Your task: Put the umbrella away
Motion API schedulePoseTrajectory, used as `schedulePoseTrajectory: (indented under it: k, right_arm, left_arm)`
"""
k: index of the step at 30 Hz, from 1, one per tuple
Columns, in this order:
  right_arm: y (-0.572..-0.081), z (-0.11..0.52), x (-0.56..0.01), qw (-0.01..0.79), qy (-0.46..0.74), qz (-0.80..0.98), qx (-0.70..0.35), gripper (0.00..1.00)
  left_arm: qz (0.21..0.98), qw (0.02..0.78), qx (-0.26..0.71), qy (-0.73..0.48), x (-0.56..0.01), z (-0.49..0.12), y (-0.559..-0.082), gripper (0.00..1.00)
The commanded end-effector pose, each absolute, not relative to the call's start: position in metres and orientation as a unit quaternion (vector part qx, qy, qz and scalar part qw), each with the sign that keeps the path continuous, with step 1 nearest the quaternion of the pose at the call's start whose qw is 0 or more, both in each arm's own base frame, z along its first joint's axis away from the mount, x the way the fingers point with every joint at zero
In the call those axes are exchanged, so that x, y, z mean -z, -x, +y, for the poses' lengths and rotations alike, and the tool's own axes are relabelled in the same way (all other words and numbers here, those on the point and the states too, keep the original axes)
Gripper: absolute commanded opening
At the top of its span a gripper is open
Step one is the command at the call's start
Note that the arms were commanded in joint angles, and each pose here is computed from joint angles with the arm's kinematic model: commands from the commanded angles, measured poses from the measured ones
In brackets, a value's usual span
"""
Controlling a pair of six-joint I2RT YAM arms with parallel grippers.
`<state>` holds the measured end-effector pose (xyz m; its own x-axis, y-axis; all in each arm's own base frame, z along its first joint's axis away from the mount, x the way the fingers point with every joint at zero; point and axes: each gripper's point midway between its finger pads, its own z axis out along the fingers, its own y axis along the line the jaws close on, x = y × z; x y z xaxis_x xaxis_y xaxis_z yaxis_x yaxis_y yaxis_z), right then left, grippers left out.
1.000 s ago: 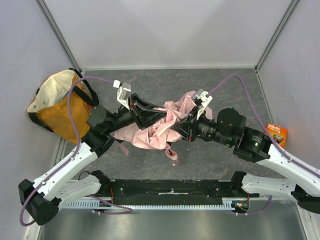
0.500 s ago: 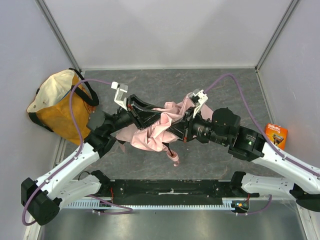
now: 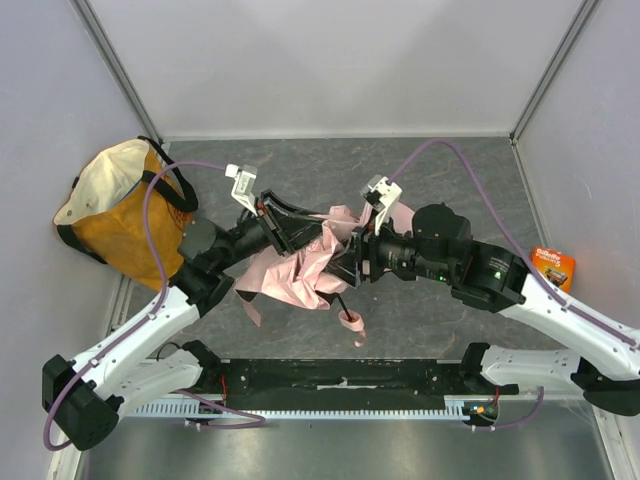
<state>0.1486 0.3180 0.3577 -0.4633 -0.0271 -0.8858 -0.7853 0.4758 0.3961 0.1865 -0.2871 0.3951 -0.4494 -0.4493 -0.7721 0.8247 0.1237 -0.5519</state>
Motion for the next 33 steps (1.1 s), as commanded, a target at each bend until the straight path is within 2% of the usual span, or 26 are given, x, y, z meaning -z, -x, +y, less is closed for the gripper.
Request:
schedulePoseTrajectory:
  k: [1, 5, 10, 16, 19, 20, 22, 28, 33]
  right_arm:
    - [-0.143, 0.289, -0.385, 0.470, 0.270, 0.727, -0.421, 0.65]
    - [-0.149, 0.274, -0.376, 0.457, 0.248, 0.766, -0.378, 0.73]
    - [-0.157, 0.269, -0.372, 0.457, 0.258, 0.788, -0.323, 0.85]
    - [-0.163, 0.276, -0.371, 0.476, 0.278, 0.797, -0.246, 0.86]
    - [-0.167, 0.279, -0.371, 0.485, 0.278, 0.799, -0.222, 0.74]
    - [-0.163, 0.285, -0.376, 0.490, 0.284, 0.791, -0.232, 0.67]
    - [-0.153, 0.299, -0.377, 0.491, 0.299, 0.776, -0.260, 0.61]
    - [-0.159, 0.311, -0.357, 0.492, 0.306, 0.777, -0.246, 0.60]
    - [-0.166, 0.318, -0.341, 0.491, 0.311, 0.782, -0.224, 0.55]
  left_arm:
    - [0.550, 0.509, 0.658, -0.079, -0.409, -0.275, -0.198, 0.02]
    - [0.547, 0.561, 0.621, -0.008, -0.400, -0.257, -0.225, 0.02]
    - [0.553, 0.603, 0.575, 0.002, -0.397, -0.250, -0.244, 0.02]
    - [0.573, 0.610, 0.547, 0.032, -0.392, -0.241, -0.254, 0.02]
    - [0.578, 0.612, 0.537, 0.050, -0.390, -0.235, -0.258, 0.02]
    - [0.581, 0.612, 0.533, 0.055, -0.389, -0.234, -0.259, 0.02]
    - [0.585, 0.611, 0.528, 0.067, -0.387, -0.231, -0.261, 0.02]
    - [0.585, 0.603, 0.539, 0.064, -0.391, -0.233, -0.258, 0.02]
    - [0.575, 0.596, 0.557, 0.071, -0.398, -0.232, -0.253, 0.02]
